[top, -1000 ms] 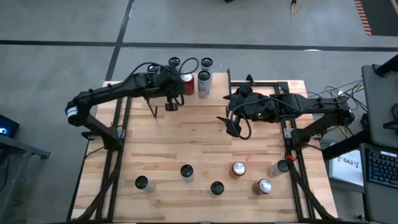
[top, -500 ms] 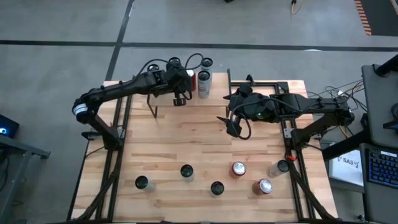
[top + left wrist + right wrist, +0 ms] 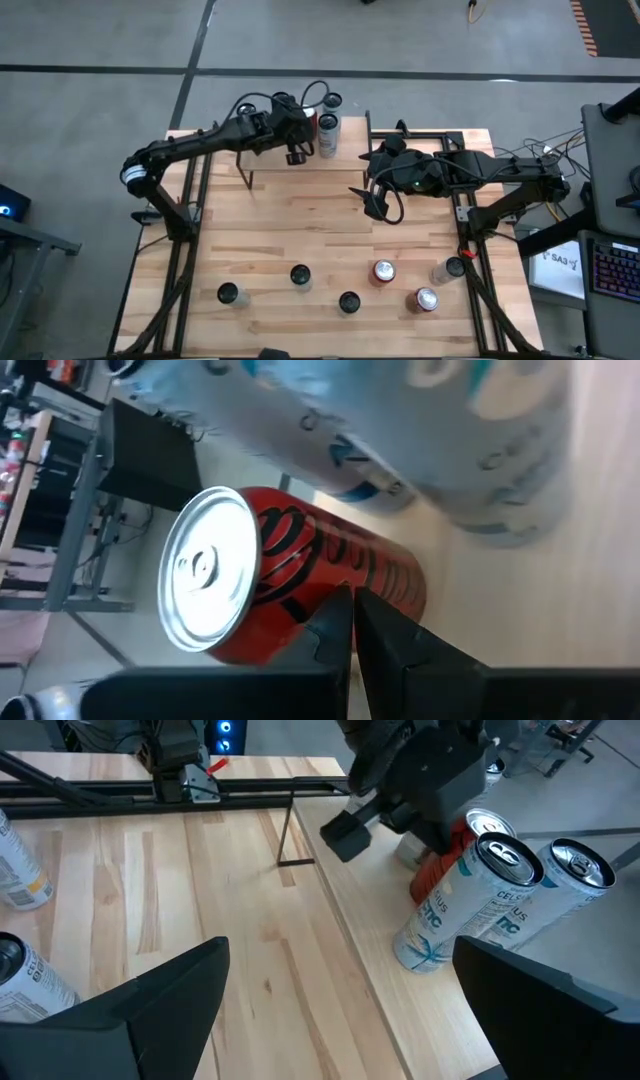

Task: Place canned beverage on shelf
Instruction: Put the red soda can on the shelf

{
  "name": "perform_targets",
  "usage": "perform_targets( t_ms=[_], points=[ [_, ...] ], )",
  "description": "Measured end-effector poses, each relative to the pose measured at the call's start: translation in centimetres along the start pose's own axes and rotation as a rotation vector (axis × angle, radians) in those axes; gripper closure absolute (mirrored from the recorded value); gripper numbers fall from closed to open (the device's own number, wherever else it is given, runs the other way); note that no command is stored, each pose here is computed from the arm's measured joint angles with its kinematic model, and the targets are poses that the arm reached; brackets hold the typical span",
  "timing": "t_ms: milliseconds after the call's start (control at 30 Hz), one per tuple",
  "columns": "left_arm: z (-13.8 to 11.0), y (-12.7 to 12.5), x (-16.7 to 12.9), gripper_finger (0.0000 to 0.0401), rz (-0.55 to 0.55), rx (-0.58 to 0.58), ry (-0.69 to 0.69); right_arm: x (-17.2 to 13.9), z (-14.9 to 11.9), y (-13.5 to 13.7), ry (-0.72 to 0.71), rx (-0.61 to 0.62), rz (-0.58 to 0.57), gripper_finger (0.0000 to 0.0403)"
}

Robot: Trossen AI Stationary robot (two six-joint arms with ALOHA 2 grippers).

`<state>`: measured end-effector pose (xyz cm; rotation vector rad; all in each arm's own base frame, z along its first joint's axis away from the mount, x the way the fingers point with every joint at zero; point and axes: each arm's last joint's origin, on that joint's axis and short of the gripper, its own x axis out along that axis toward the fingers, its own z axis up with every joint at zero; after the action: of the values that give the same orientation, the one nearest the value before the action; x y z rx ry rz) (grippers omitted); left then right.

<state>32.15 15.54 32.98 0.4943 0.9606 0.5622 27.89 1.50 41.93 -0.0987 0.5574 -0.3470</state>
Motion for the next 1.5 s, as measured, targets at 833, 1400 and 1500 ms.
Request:
perform_targets(
  t_ms=[833, 1400, 1500],
  points=[
    [-0.2, 0.9, 0.6, 0.0401, 0.034, -0.047, -0.012, 0.0, 0.0, 0.0, 0.0, 0.001, 0.0, 0.0028],
    [0.2, 1.2, 1.0, 0.0401, 0.036, -0.067, -0.072, 0.0, 0.0, 0.0, 0.0, 0.052, -0.001, 0.0028],
    [0.1, 1.3, 1.1, 0.0401, 0.037, -0.068, -0.069, 0.0, 0.0, 0.0, 0.0, 0.049, -0.001, 0.0028]
  ],
)
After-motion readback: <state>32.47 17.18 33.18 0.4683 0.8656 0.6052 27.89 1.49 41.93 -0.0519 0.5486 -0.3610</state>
